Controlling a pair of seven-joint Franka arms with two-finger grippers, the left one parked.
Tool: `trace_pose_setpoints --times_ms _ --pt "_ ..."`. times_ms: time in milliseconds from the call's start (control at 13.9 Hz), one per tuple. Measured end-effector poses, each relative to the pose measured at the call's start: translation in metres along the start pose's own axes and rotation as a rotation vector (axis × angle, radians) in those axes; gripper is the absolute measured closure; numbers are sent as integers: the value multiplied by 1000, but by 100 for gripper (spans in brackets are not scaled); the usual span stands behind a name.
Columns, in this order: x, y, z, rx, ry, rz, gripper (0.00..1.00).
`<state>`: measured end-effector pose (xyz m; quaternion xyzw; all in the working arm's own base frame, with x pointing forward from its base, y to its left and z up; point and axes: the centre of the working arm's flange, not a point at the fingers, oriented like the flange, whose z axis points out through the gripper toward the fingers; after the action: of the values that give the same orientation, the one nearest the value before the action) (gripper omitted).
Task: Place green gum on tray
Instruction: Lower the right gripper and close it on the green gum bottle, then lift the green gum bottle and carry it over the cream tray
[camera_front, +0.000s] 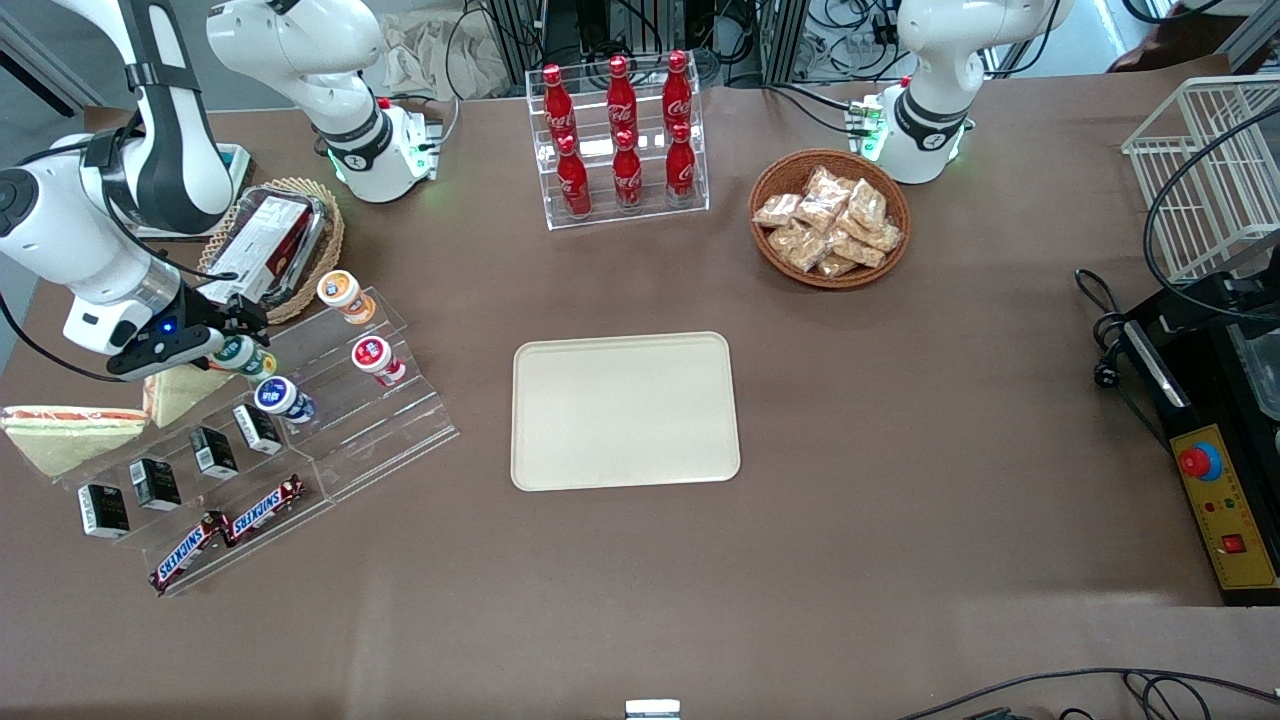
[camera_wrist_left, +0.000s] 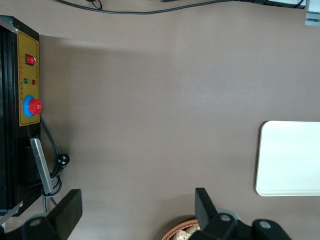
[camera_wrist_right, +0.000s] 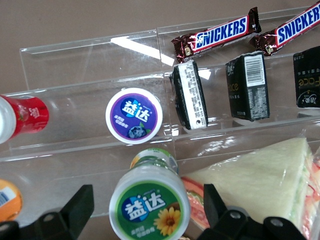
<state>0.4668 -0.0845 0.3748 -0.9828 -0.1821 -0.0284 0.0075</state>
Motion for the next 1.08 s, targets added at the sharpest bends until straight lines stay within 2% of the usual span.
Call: trace_pose_setpoints --times_ms 216,288,649,1081 --pt "0 0 0 -2 -1 -2 35" --pt "0 0 0 -3 -2 -3 41" --pt "6 2 -11 -10 6 -8 41" --pt "50 -11 -139 15 -49 19 41"
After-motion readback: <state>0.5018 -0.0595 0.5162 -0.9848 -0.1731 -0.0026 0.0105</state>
